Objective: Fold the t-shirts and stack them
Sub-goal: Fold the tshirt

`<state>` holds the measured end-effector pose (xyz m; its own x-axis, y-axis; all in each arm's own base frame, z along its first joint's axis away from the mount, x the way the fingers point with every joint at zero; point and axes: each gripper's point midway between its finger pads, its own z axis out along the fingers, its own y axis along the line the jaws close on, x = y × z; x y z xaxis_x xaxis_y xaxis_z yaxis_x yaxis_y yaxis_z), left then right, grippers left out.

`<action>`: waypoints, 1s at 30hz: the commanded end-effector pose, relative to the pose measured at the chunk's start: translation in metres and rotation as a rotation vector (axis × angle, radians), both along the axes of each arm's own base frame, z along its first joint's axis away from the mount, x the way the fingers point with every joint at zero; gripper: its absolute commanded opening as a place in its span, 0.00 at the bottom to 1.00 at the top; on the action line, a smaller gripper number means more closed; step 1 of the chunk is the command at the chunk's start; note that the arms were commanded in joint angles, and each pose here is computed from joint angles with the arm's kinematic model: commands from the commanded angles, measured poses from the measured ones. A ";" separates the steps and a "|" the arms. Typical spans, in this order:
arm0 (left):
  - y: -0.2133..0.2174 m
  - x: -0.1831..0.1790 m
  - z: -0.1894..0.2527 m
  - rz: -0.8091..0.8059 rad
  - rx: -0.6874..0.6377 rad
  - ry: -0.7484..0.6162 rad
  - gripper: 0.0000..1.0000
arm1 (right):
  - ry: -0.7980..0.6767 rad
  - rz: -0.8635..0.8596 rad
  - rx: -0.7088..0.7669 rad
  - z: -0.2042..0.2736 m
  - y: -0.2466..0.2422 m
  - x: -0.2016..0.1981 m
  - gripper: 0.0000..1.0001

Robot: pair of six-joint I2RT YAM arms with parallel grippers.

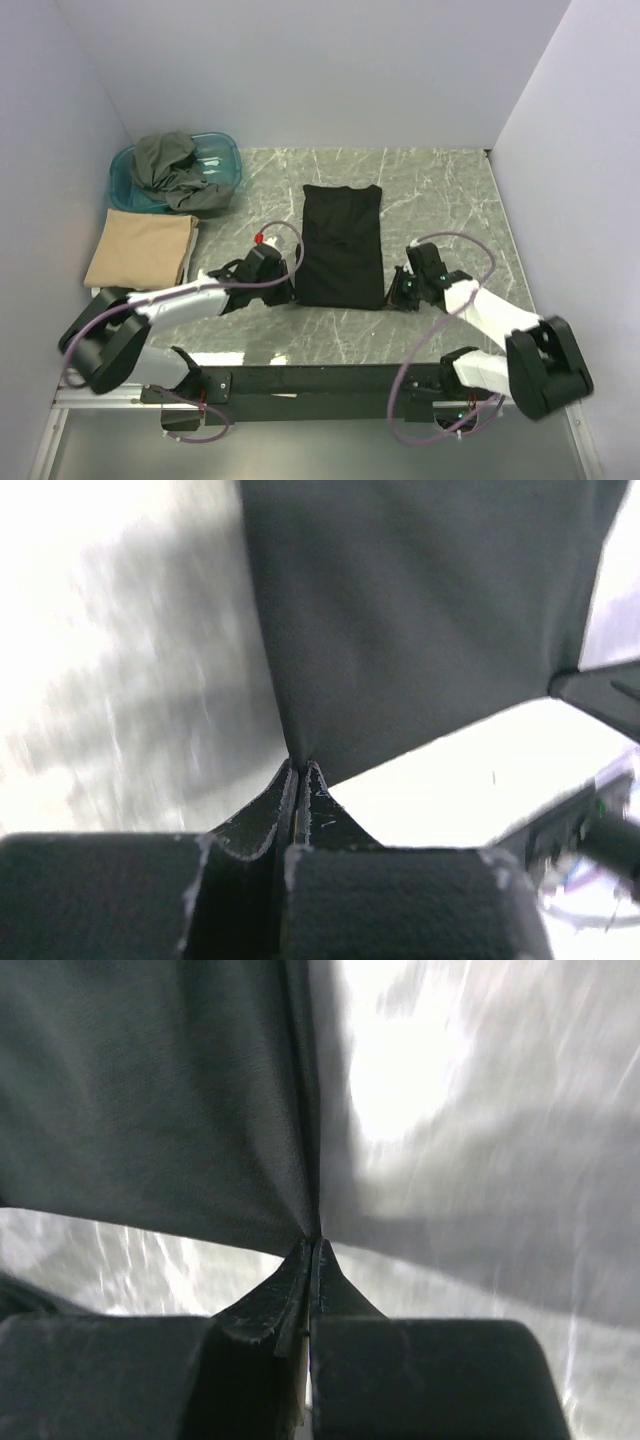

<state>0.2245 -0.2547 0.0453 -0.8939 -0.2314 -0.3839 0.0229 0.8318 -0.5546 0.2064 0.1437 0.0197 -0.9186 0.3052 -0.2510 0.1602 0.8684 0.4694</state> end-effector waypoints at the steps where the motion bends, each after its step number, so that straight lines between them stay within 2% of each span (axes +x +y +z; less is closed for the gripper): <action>1: 0.005 -0.026 0.012 0.002 0.000 0.005 0.01 | 0.016 0.033 0.008 0.009 0.002 -0.033 0.00; 2: 0.006 -0.035 0.013 0.003 -0.005 0.021 0.01 | 0.059 0.028 0.009 0.006 0.002 -0.049 0.00; 5: -0.005 -0.060 0.032 -0.055 -0.072 0.025 0.01 | 0.058 0.048 0.070 0.023 0.011 -0.072 0.00; 7: -0.004 -0.064 0.050 -0.057 -0.107 -0.003 0.01 | -0.017 0.054 0.113 0.046 0.015 -0.070 0.00; 11: -0.001 -0.061 0.075 -0.042 -0.159 -0.074 0.01 | -0.115 0.022 0.046 0.080 0.002 -0.056 0.00; 15: -0.009 -0.040 0.111 -0.051 -0.179 -0.212 0.01 | -0.198 0.018 0.015 0.110 0.000 -0.031 0.00; 17: -0.007 -0.023 0.116 -0.014 -0.140 -0.267 0.01 | -0.243 0.004 0.006 0.127 -0.001 -0.013 0.00; 23: -0.009 0.040 0.168 0.037 -0.201 -0.420 0.01 | -0.344 -0.020 -0.025 0.162 -0.007 0.032 0.00; 27: -0.015 0.066 0.178 0.017 -0.193 -0.443 0.01 | -0.354 -0.020 -0.028 0.170 -0.006 0.056 0.00; 30: -0.017 0.090 0.169 0.024 -0.178 -0.421 0.01 | -0.375 -0.022 0.004 0.178 -0.003 0.073 0.00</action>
<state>0.2904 -0.2621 0.1913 -0.7010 -0.3526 -0.6199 0.1808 0.7530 -0.6327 0.2562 0.1391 0.1751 -0.7977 0.3265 -0.5070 0.0514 0.8745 0.4823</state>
